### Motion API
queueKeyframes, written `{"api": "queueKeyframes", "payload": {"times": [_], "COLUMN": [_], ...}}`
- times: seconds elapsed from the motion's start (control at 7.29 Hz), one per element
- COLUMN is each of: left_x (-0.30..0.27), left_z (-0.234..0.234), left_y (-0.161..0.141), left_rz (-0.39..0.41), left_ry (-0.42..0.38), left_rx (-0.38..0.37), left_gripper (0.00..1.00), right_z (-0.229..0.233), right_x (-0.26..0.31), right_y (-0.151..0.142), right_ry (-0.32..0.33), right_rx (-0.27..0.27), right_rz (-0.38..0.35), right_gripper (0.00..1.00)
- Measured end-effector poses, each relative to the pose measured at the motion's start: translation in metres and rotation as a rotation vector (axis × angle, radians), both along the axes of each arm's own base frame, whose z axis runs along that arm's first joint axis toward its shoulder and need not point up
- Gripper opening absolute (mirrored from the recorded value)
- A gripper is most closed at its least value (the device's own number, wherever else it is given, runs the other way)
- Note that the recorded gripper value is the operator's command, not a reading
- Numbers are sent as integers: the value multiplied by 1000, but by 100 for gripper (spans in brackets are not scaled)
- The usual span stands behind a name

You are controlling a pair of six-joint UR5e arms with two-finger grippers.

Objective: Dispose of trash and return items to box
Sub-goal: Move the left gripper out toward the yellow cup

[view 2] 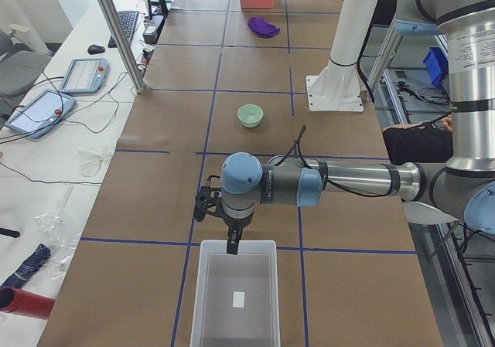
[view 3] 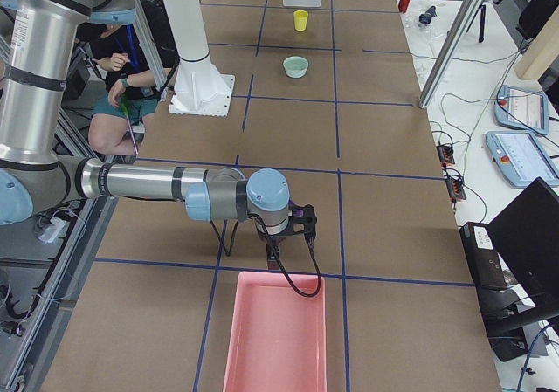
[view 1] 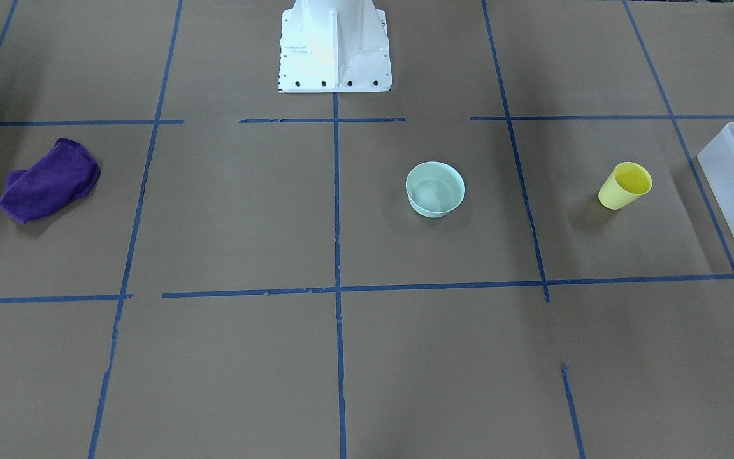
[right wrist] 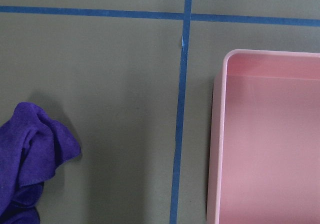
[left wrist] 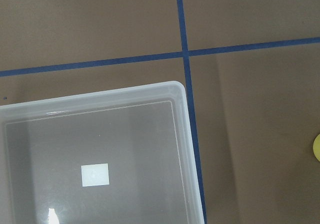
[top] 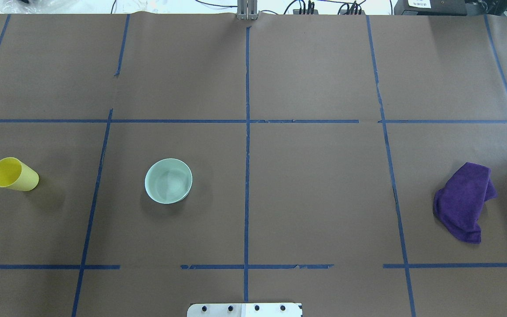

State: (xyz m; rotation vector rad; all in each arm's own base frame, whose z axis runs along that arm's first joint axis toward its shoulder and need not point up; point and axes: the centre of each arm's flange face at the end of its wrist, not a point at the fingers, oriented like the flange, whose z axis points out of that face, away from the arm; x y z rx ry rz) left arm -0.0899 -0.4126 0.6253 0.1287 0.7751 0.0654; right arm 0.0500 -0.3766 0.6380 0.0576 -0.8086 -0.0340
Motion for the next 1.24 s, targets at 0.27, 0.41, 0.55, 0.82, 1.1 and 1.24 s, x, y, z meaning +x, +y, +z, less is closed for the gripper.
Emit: {"api": "queueKeyframes", "payload": {"times": [0.27, 0.41, 0.55, 0.82, 1.1, 1.24], "left_x": [0, 0, -1, -1, 1, 3], "left_z": [-11, -20, -26, -44, -71, -80], "left_y": [-1, -1, -3, -20, -48, -60], "left_rz": [-2, -4, -5, 0, 5, 5], "left_ry": [-1, -3, -8, -38, -55, -57], "left_rx": [20, 36, 51, 115, 298, 440], "left_gripper": [100, 100, 100, 100, 100, 100], "right_z": [0, -3, -7, -21, -36, -43], "right_x": [0, 0, 0, -2, -18, -25], "right_y": [0, -2, -5, -17, -29, -32], "right_ry": [-2, -3, 1, 50, 35, 20], "right_rx": [6, 33, 83, 178, 290, 341], "right_rz": [-1, -1, 0, 26, 32, 34], "right_gripper": [100, 100, 100, 100, 100, 100]}}
